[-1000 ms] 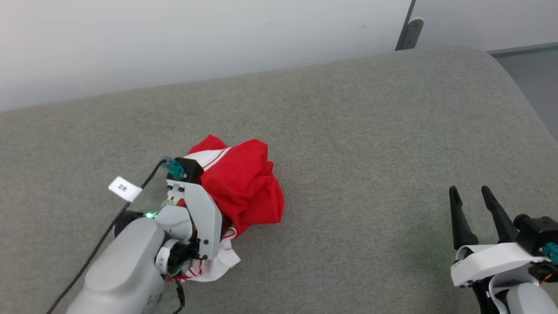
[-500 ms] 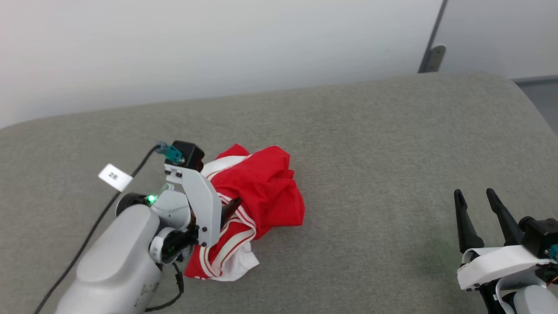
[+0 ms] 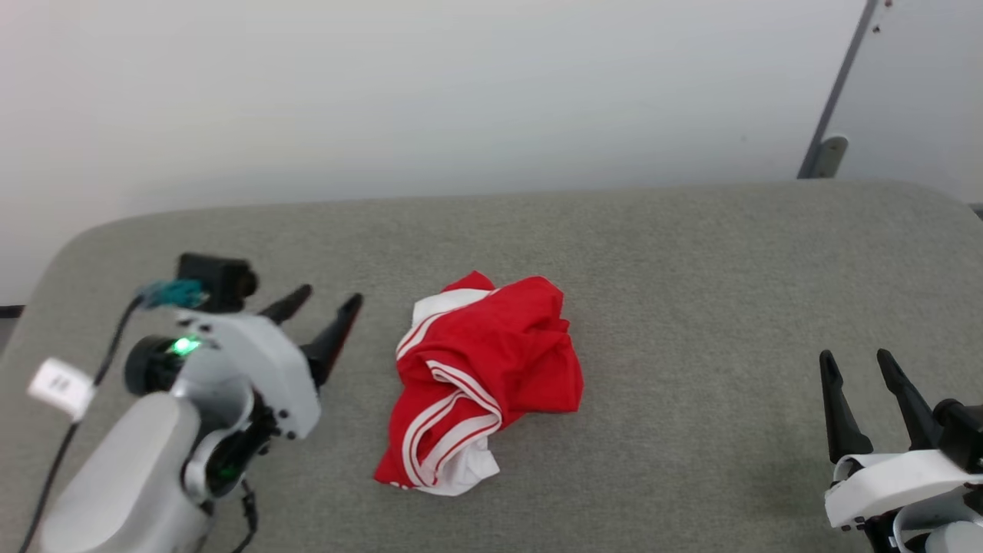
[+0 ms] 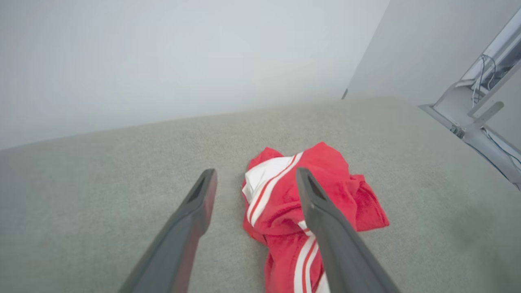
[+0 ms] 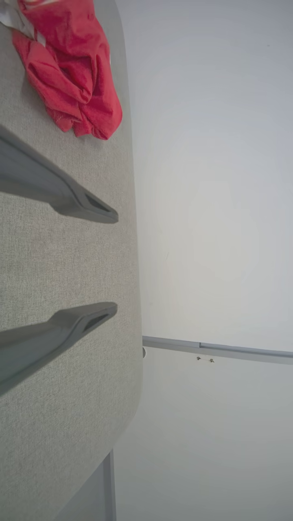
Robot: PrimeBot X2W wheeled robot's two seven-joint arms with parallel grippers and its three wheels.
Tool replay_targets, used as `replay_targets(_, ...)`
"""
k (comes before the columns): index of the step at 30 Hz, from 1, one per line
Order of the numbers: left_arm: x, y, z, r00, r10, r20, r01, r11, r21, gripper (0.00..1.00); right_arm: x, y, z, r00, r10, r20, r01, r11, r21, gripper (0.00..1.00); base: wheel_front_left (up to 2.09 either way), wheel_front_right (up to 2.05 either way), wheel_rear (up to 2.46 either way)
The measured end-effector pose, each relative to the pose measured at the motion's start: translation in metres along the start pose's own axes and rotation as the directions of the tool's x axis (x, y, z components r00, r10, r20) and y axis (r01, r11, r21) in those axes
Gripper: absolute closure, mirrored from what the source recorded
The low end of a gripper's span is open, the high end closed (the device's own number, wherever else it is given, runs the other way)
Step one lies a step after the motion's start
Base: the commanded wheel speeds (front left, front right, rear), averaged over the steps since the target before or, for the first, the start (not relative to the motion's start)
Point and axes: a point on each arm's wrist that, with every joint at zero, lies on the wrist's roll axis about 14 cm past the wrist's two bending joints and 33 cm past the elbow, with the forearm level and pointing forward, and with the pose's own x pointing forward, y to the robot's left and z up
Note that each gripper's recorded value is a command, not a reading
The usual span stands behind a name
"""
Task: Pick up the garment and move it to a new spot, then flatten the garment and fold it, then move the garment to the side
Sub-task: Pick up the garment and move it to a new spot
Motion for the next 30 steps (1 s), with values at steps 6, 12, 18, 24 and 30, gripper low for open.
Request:
replay_targets(6, -0.038, 0.029, 0.021, 0.974, 0.092, 0.206, -0.096, 0.995, 0.013, 0.0, 0.002, 0.006, 0.006, 0.999, 0.026, 0.019, -0.026, 1.0, -0.007, 0.0, 0.0, 0.0, 0.0)
replay_targets(12, -0.077, 0.056, 0.022, 0.916, 0.192, 0.353, -0.199, 0.98, -0.017, 0.0, 0.001, 0.01, 0.009, 0.999, 0.038, 0.032, -0.038, 0.999, -0.01, 0.0, 0.0, 0.0, 0.0)
replay_targets(18, -0.106, 0.079, 0.003, 0.883, 0.277, 0.379, -0.28, 0.959, -0.048, 0.0, -0.002, 0.009, 0.011, 0.999, 0.037, 0.039, -0.037, 0.999, -0.016, 0.0, 0.0, 0.0, 0.0)
replay_targets(24, -0.133, 0.096, -0.012, 0.844, 0.37, 0.387, -0.357, 0.928, -0.11, 0.0, -0.008, 0.004, 0.013, 0.999, 0.016, 0.051, -0.015, 1.0, -0.019, 0.0, 0.0, 0.0, 0.0)
replay_targets(30, -0.146, 0.102, -0.014, 0.819, 0.412, 0.399, -0.392, 0.91, -0.134, 0.0, -0.01, -0.002, 0.016, 0.998, -0.001, 0.06, 0.003, 1.0, -0.022, 0.0, 0.0, 0.0, 0.0)
